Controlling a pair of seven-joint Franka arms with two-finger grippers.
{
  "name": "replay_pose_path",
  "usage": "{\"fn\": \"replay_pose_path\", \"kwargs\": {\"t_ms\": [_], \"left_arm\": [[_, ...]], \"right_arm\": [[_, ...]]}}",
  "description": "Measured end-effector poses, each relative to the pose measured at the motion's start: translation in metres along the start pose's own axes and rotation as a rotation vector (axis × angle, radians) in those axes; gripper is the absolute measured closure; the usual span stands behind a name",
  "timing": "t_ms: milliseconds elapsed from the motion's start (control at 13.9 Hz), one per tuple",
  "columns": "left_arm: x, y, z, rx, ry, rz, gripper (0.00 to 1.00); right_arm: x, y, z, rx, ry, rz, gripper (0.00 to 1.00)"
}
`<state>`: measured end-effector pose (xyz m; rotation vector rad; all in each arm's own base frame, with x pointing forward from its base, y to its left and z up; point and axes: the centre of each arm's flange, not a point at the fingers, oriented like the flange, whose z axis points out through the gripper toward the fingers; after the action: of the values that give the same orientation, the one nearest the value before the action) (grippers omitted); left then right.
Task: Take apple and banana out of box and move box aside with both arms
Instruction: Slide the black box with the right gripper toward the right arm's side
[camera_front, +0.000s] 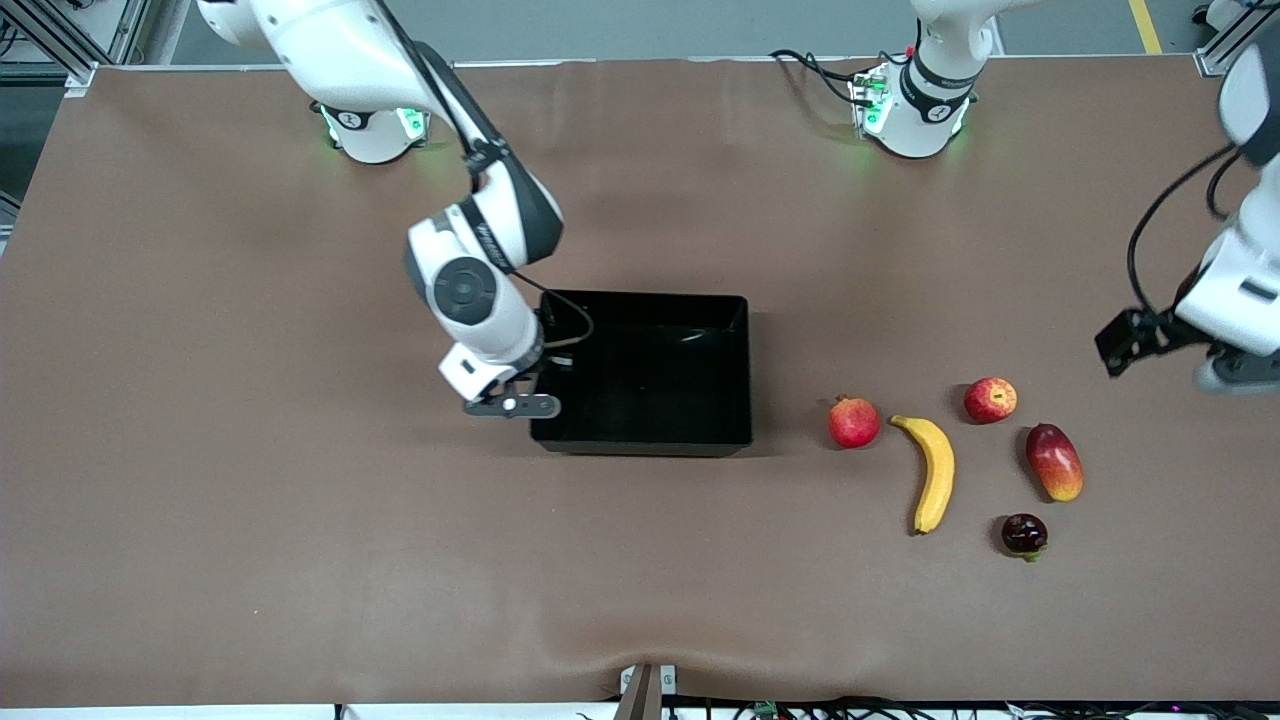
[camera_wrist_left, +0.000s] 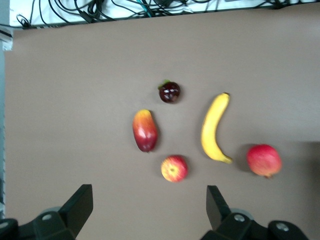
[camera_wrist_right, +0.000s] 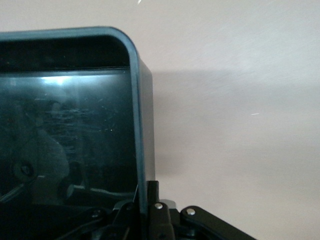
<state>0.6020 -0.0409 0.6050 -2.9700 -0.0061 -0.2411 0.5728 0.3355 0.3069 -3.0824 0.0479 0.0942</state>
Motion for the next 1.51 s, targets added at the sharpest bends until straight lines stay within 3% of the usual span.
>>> {"fn": "replay_pose_path", "kwargs": {"t_ms": [215,430,861,1148,1507], "left_arm": [[-0.016,0.002,-0.031,-0.028,0.001,-0.016,0.0],[-0.036,0.002,-0.042,-0.03,-0.067,-0.023,0.0],[-0.063,-0.011,-0.063,-0.092,-0.141,-0.061,0.0],[-0.065,-0.014,-0.057,-0.091,-0.158,-0.066,0.0],[-0.065,-0.012,-0.05,-0.09,-0.172,-0.065,0.0]], "right_arm": [[0.023,0.066,-0.044,0.003,-0.026,-0.008,0.96],[0.049,0.155,-0.059,0.006,-0.059,-0.015,0.96],[0.078,0.356,-0.067,0.035,-0.049,0.023,0.96],[0.072,0.456,-0.046,0.052,-0.063,0.008,0.96],[0.078,0.535,0.005,0.028,0.005,-0.03,0.96]]}}
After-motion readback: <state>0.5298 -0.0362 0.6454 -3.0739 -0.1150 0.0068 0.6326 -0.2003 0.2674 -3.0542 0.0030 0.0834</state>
